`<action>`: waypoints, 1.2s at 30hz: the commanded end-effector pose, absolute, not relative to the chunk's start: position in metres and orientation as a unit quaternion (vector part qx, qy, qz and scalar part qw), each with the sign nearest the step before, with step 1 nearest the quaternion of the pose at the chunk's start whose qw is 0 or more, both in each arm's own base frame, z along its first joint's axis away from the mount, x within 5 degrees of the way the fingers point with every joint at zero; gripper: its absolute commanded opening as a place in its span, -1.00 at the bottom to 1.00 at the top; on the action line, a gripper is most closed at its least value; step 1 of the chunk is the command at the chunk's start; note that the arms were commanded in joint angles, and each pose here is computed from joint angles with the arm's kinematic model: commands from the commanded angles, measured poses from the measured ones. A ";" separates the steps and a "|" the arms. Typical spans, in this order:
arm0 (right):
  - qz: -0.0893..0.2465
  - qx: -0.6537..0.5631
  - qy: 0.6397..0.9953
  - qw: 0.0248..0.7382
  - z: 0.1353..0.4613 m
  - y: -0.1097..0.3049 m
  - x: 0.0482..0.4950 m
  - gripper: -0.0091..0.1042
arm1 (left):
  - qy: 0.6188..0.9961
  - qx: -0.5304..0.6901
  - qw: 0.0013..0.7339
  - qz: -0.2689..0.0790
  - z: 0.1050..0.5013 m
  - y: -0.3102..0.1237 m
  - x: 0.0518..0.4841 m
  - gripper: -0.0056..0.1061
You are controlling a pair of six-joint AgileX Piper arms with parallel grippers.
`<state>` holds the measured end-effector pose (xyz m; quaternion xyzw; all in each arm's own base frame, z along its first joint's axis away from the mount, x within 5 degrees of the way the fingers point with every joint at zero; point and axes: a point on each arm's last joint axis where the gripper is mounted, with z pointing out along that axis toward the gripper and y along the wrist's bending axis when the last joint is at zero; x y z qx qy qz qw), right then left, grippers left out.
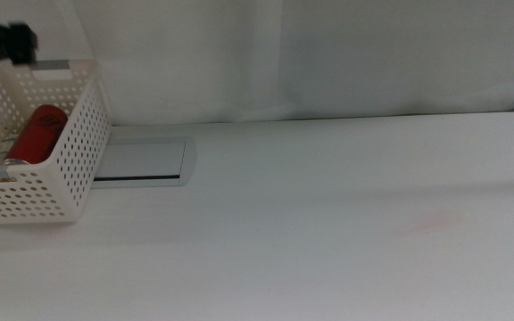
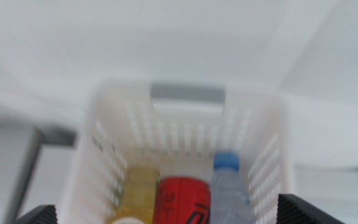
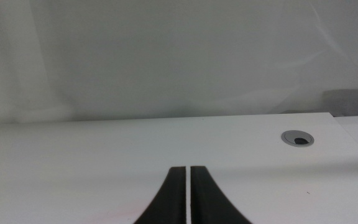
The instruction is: Use arms to grab the bottles and put them into the dustbin to the left of the table.
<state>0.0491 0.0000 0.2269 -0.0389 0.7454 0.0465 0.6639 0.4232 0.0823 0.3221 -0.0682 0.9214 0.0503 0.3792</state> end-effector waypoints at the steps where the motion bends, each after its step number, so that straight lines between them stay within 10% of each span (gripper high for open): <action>1: 0.044 -0.037 0.738 0.673 0.226 -0.001 0.046 -0.89 | 0.906 -0.067 0.414 0.051 0.363 0.076 0.400 0.76; 17: 0.044 -0.037 0.738 0.673 0.226 -0.001 0.046 -0.89 | 0.779 -0.009 0.624 0.054 0.458 0.019 0.183 0.74; 36: 0.044 -0.037 0.738 0.673 0.226 -0.001 0.046 -0.89 | 0.732 -0.042 0.680 -0.013 0.270 0.003 0.078 0.74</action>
